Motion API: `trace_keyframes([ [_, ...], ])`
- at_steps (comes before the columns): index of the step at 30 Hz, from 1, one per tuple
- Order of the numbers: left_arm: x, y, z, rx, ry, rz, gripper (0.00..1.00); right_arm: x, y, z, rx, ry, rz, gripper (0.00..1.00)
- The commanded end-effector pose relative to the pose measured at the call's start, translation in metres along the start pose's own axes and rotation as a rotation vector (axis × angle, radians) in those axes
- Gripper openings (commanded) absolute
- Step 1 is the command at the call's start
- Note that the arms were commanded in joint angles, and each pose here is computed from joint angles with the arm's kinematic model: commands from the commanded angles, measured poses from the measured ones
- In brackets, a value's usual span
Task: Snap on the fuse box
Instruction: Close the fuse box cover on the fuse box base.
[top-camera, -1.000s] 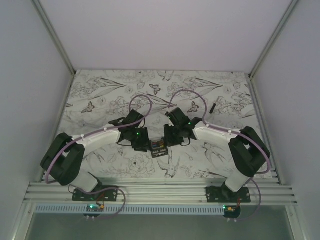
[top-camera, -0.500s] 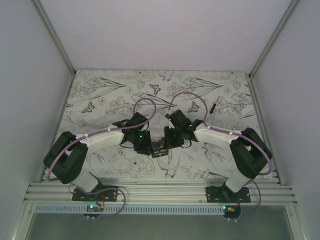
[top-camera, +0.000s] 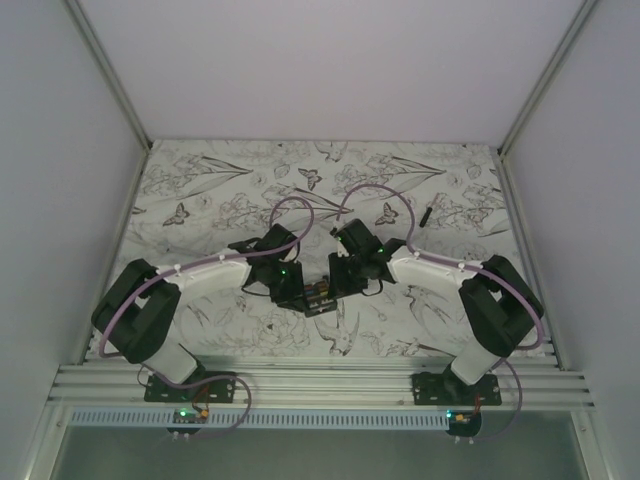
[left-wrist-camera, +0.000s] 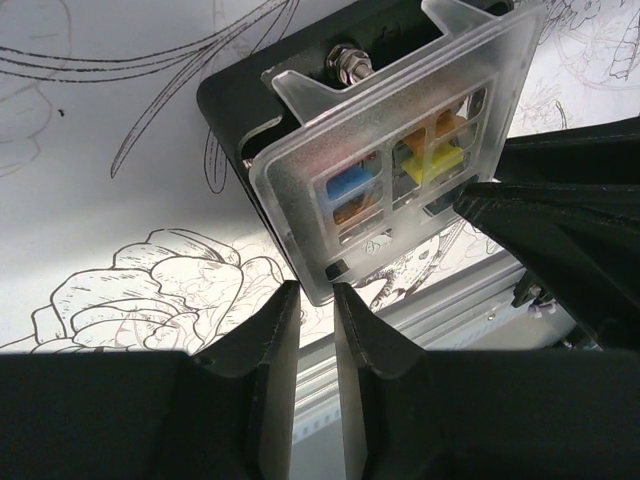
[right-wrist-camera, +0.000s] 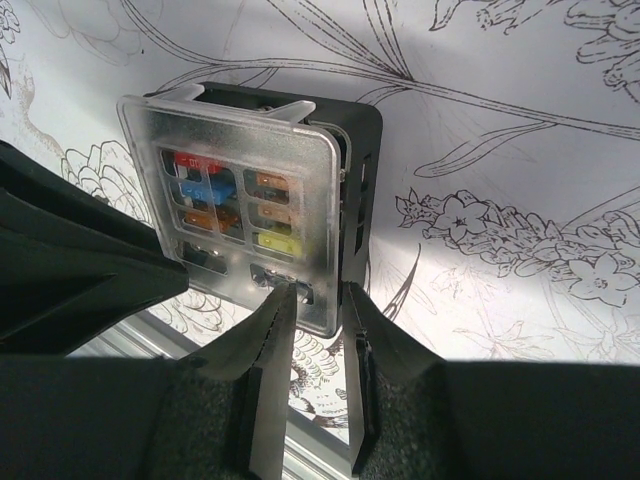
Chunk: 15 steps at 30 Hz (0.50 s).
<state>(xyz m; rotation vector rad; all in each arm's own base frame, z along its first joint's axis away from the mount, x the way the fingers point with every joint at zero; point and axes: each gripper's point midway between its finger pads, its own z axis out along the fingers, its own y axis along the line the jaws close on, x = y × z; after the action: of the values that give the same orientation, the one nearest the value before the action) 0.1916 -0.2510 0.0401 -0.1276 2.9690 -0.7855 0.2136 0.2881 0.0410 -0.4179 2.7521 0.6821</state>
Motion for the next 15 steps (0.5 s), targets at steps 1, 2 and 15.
trace_keyframes([
  [1, 0.014, 0.004, 0.004, -0.038, 0.032, 0.022, 0.23, -0.001, -0.002, 0.006, 0.038, 0.014, -0.026, 0.28],
  [2, 0.013, -0.001, 0.002, -0.028, 0.022, 0.041, 0.23, -0.007, -0.001, 0.005, 0.046, -0.005, -0.034, 0.29],
  [15, -0.003, -0.018, -0.03, 0.007, -0.112, 0.115, 0.4, -0.041, 0.005, -0.025, 0.083, -0.147, -0.052, 0.41],
])
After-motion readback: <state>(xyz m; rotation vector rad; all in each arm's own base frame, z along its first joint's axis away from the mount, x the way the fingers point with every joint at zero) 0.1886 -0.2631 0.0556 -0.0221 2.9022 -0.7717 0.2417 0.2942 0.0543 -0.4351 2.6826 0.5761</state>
